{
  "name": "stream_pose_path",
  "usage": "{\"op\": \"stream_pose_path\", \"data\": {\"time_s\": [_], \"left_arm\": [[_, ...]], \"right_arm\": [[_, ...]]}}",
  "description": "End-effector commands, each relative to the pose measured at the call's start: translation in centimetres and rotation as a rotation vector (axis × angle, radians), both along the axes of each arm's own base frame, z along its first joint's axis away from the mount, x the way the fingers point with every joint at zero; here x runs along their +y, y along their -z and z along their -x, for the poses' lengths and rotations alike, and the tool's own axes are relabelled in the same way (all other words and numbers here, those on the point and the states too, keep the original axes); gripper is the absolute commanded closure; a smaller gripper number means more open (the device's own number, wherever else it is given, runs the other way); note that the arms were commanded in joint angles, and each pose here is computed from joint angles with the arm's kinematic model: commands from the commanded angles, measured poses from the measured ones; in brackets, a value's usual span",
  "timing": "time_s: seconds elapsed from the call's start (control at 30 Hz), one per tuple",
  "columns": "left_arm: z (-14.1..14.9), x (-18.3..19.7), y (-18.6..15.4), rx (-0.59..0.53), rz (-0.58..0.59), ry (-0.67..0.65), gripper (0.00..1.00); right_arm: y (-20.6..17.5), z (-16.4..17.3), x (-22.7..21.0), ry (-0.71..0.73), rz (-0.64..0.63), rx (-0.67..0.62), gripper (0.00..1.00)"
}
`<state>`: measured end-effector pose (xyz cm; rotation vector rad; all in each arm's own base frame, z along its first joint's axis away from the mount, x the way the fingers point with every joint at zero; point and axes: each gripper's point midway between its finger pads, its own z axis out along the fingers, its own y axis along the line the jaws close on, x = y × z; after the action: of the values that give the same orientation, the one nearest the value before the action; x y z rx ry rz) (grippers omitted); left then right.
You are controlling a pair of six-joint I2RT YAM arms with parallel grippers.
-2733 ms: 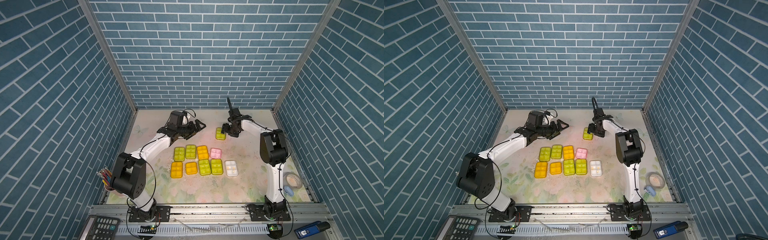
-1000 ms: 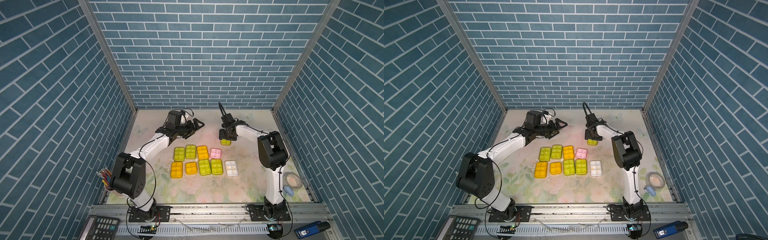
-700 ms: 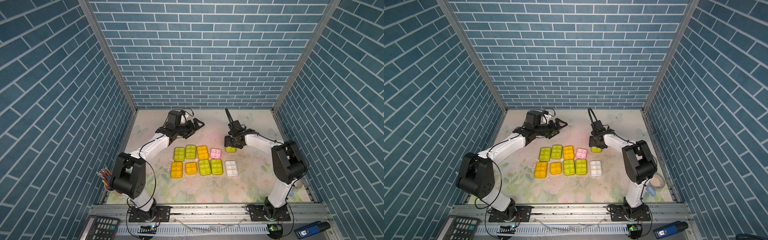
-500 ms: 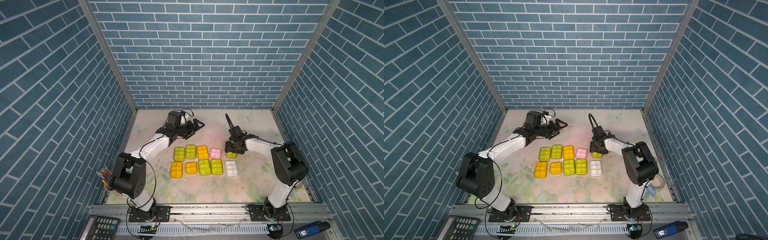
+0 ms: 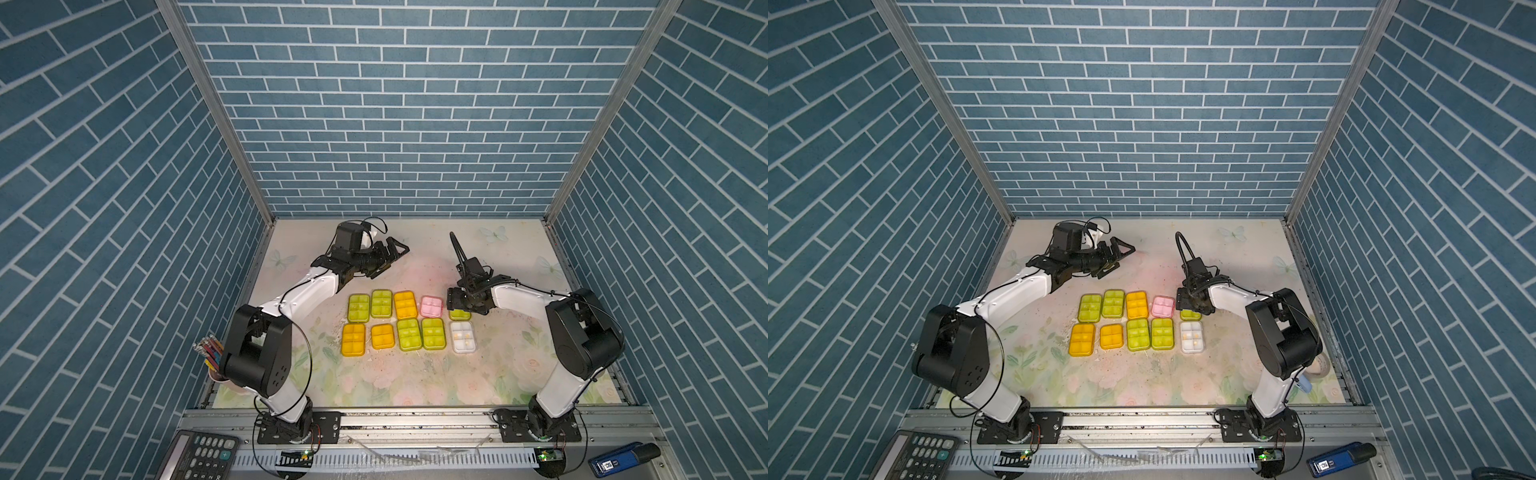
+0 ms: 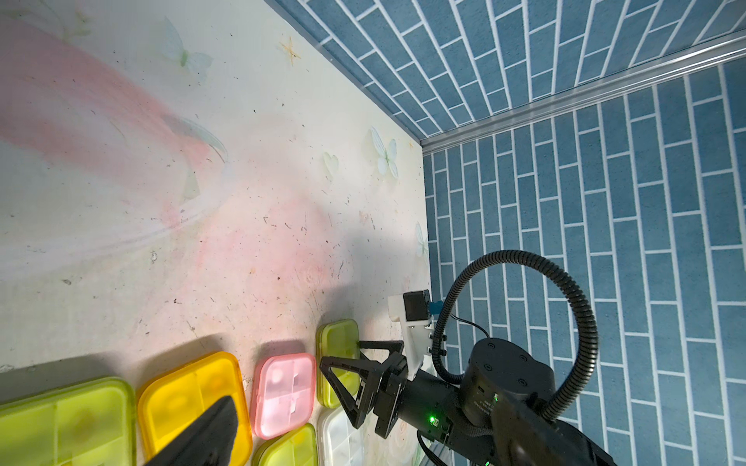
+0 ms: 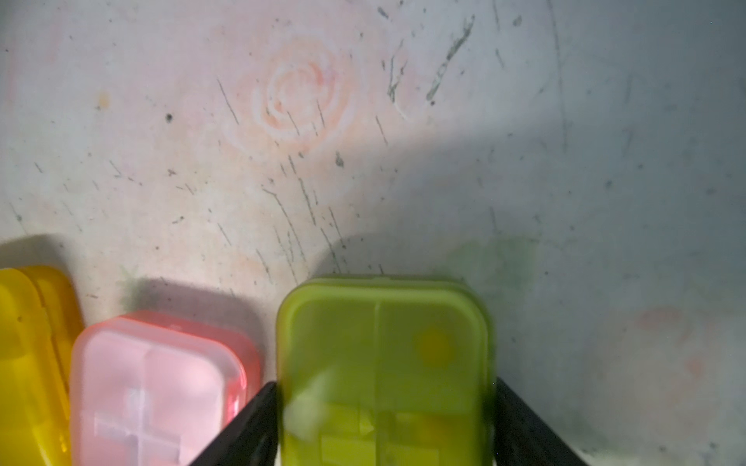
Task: Close pillboxes
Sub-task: Move the pillbox to the center of the board.
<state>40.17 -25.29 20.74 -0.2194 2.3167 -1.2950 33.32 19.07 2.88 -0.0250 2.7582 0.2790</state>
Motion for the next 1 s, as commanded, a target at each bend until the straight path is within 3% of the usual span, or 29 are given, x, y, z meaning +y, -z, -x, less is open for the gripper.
{"op": "stream_pose_path", "data": {"time_s": [0.0, 0.2, 0.37, 0.5, 0.53, 0.63, 0.7, 0.77, 0.87, 0.97], "left_arm": [[0.0, 0.1, -0.4, -0.031, -0.027, 0.022, 0.00], [0.1, 0.7, -2.2, -0.124, -0.088, 0.039, 0.00], [0.9, 1.8, -6.3, -0.293, -0.156, 0.036, 0.00], [4.3, 2.3, -10.4, -0.449, -0.172, 0.072, 0.00], [5.4, 2.5, -10.7, -0.483, -0.200, 0.079, 0.00], [8.5, 3.5, -10.0, -0.549, -0.380, 0.074, 0.00], [9.8, 4.9, -8.7, -0.573, -0.551, 0.064, 0.00], [9.8, 7.5, -6.7, -0.541, -0.729, -0.009, 0.01], [8.7, 12.5, -3.8, -0.497, -0.938, -0.217, 0.01], [8.0, 13.7, -2.3, -0.645, -1.047, -0.252, 0.00]], "right_arm": [[-1.3, 0.4, 0.1, 0.012, -0.023, -0.008, 0.17], [-4.0, -0.3, 0.3, -0.014, -0.026, -0.057, 0.14], [-8.9, -0.5, -0.5, -0.049, -0.011, -0.165, 0.14], [-14.5, 0.2, -1.5, -0.081, -0.016, -0.308, 0.12], [-16.1, 0.5, -1.7, -0.090, -0.030, -0.353, 0.01], [-20.4, 1.5, -2.1, -0.144, -0.054, -0.481, 0.01], [-22.3, 1.8, -3.1, -0.088, -0.072, -0.556, 0.01], [-22.2, 1.9, -3.6, -0.094, -0.070, -0.640, 0.01], [-19.4, 1.5, -4.7, -0.089, -0.014, -0.754, 0.01], [-18.9, 0.7, -6.9, 0.015, 0.058, -0.852, 0.01]]}}
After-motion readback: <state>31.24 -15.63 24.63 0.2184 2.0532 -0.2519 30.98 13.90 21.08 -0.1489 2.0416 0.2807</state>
